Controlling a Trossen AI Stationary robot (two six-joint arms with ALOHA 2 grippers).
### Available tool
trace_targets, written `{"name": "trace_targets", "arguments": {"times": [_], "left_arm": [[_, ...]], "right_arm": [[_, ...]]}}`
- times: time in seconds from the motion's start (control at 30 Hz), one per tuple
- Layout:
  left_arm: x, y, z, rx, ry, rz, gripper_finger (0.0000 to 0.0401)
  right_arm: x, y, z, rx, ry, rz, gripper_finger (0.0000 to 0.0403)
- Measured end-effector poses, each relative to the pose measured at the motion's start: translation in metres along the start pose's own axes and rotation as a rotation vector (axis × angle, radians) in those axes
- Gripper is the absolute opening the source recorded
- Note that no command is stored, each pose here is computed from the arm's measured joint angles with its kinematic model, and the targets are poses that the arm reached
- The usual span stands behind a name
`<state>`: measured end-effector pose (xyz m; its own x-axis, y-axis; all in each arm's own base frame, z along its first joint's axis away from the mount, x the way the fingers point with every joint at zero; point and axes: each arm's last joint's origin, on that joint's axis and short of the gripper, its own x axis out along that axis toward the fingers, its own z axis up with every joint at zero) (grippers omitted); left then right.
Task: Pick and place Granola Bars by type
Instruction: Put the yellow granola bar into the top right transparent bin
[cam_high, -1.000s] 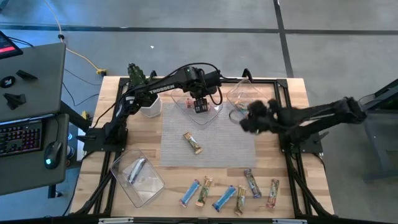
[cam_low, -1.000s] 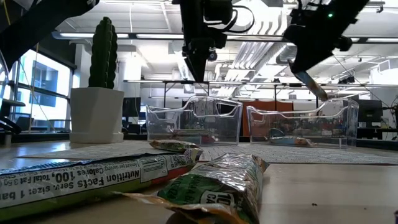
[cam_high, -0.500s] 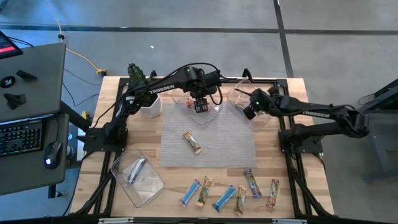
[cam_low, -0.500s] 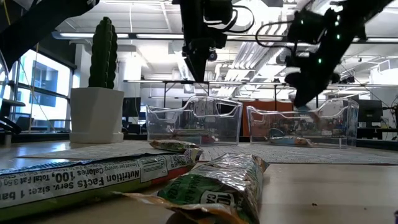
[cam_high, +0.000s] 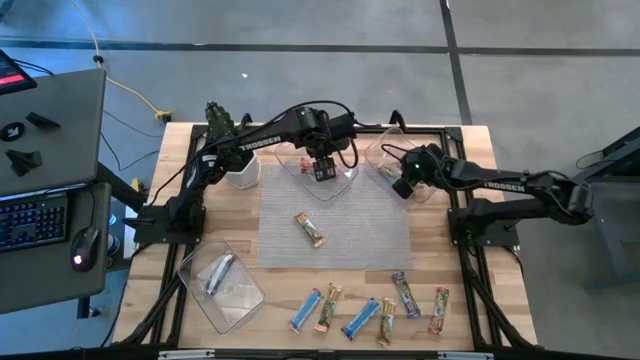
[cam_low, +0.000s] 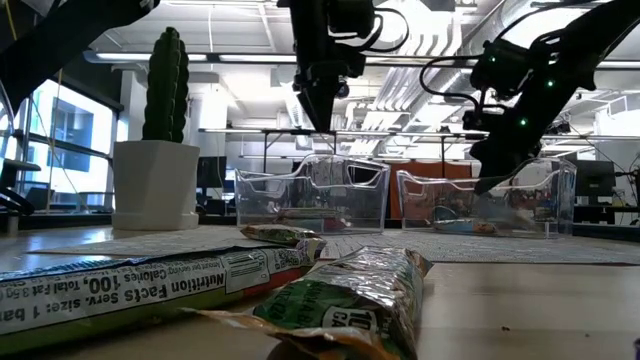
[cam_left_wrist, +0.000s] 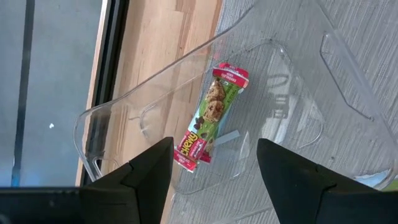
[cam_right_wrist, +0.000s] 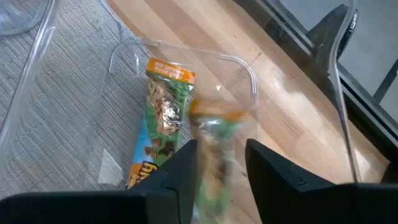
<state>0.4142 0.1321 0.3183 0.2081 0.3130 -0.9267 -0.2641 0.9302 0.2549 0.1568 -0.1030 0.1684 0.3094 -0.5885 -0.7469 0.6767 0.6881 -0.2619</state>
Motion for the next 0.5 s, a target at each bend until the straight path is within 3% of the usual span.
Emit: {"name": "trace_targets", "arguments": {"times": [0.27, 0.5], "left_arm": [[-0.004, -0.006, -0.002, -0.055, 0.015, -0.023, 0.0225], [-0.041, -0.024, -0.017, -0.08, 0.017, -0.023, 0.0225]], "right_arm": [[-0.002, 0.0, 0.007, -0.074, -0.058, 0.002, 0.0166], [-0.032, 0.003, 0.053, -0.106, -0.198, 0.032, 0.0172]]}}
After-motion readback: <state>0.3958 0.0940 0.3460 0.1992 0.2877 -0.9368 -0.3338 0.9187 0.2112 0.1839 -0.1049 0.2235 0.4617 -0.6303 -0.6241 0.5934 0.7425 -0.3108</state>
